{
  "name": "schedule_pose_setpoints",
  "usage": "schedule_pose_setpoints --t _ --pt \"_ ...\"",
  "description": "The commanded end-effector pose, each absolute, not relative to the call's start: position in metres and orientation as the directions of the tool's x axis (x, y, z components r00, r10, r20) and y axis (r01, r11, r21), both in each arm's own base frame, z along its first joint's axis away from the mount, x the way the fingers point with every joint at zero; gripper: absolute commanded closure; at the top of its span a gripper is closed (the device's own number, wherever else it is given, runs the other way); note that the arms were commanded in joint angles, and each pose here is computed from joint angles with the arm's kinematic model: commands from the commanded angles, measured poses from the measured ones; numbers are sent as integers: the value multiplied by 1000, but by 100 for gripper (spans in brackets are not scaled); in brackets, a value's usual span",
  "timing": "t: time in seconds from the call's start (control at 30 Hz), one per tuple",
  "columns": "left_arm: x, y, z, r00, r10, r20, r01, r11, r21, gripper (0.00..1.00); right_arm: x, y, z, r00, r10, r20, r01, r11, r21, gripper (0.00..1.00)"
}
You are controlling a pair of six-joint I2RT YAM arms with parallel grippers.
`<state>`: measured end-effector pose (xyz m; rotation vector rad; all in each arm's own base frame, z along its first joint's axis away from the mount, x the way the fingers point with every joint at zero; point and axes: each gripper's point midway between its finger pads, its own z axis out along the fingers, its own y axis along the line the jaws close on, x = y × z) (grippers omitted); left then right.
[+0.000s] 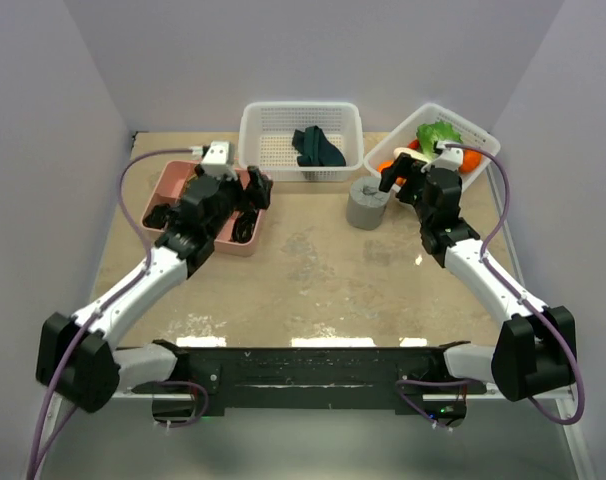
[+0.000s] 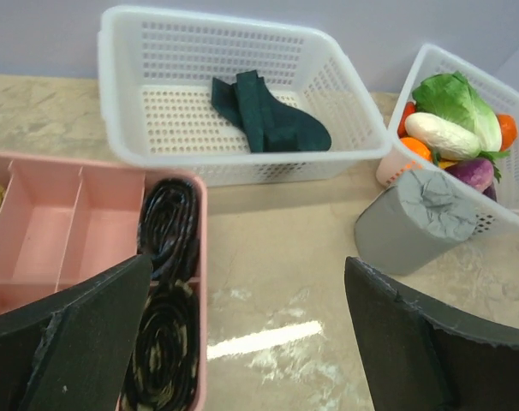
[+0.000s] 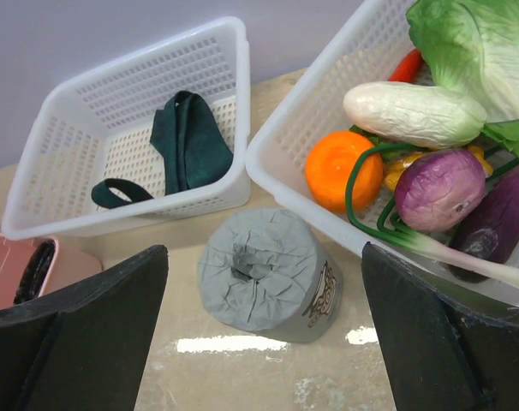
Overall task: Roll the ties
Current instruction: Pick up the tie from the bin.
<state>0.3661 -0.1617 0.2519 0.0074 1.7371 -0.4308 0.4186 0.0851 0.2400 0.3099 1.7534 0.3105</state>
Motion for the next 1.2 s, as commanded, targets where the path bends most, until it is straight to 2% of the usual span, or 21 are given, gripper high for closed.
schedule_pose_setpoints --t 0.0,0.03,0.07,0.17,0.47,0.63,0.87,0.97,1.0,1.17 --pt "410 -199 292 -214 -164 -963 342 911 -231 0 420 95 258 -198 386 -901 -10 918 396 1" --pt "421 -207 314 -187 -172 -967 363 903 -231 0 420 96 254 -215 381 -899 -8 920 392 1" --pt "437 -214 291 -246 -146 -958 342 912 -227 0 419 96 254 -216 379 -900 -7 921 390 1" --pt "477 -233 276 -336 -121 -934 315 920 -232 0 419 95 252 -218 374 -902 -2 924 384 1" --pt "580 -290 214 -489 -56 -871 292 930 -224 0 418 93 252 -229 351 -908 1 933 360 1" --pt "590 -294 185 -504 -68 -861 268 935 -231 1 418 94 250 -234 348 -908 1 934 358 1" --pt "590 -293 150 -548 -45 -835 255 942 -217 6 418 94 244 -251 344 -905 4 935 355 1" --pt "585 -297 142 -558 -42 -829 276 932 -233 16 419 94 241 -254 343 -904 7 935 353 1" --pt "585 -296 140 -560 -43 -828 275 932 -234 22 419 94 241 -256 344 -903 7 935 355 1" --pt "580 -291 129 -581 -34 -813 255 941 -221 26 419 94 236 -263 341 -903 12 937 350 1"
